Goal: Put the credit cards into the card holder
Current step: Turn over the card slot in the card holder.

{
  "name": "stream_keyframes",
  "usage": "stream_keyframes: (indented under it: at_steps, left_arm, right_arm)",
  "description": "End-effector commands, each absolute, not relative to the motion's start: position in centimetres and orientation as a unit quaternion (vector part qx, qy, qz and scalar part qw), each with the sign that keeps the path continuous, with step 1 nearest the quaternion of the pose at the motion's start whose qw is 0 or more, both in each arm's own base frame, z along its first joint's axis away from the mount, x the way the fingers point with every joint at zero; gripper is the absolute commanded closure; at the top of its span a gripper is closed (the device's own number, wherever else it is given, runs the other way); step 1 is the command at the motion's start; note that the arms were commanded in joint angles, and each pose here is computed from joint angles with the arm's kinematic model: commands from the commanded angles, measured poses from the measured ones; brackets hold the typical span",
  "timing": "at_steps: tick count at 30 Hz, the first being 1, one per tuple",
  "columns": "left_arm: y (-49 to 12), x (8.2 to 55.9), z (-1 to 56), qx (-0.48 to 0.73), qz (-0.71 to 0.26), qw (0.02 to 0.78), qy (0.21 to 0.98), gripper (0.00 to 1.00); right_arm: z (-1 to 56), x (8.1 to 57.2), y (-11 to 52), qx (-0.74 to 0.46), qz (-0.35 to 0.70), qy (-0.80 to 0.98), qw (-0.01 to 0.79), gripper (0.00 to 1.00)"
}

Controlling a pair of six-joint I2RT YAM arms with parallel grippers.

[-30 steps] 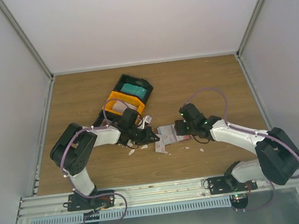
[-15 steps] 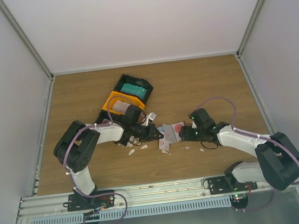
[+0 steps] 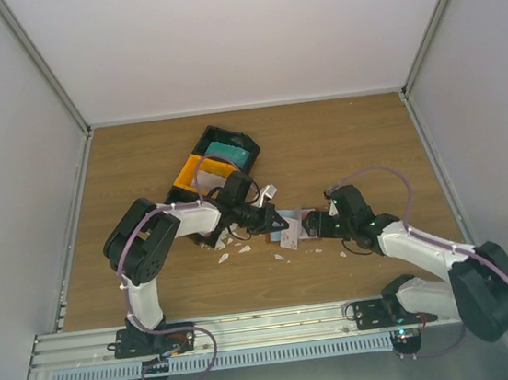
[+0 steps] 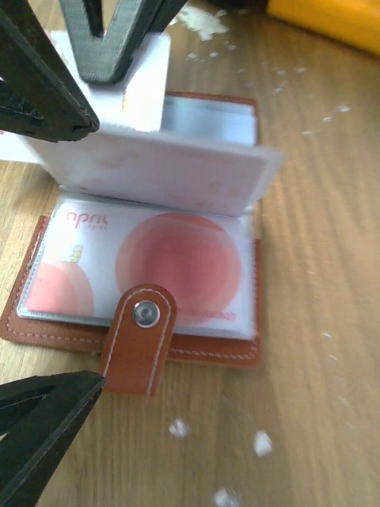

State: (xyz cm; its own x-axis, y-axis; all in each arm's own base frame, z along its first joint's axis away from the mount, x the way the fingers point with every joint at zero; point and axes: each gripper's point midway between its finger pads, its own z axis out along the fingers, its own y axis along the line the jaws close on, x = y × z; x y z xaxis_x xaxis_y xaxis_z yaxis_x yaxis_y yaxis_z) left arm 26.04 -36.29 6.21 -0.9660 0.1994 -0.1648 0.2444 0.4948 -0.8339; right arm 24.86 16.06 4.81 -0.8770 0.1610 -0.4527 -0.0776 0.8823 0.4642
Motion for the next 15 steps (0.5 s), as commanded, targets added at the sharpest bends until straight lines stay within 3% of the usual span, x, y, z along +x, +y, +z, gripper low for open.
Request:
stream_keyframes:
  at_steps: [1, 8, 15]
  left_arm:
    - [-36.8, 26.6, 6.5, 0.139, -0.477, 0.042, 0.867, 1.0]
    - [-36.4, 27.0, 7.7, 0.139, -0.469, 0.067, 0.87, 1.0]
    - [-35.9, 27.2, 10.4, 0.142, -0.471, 0.106, 0.864, 1.0]
  right_arm:
    - [6.8, 26.0, 13.1, 0.076, 0.193, 0.929, 0.306, 0.2]
    - [8.3, 26.2, 13.5, 0.04, 0.191, 0.928, 0.317, 0.2]
    - [9.2, 25.5, 16.9, -0.037, 0.268, 0.916, 0.297, 0.3]
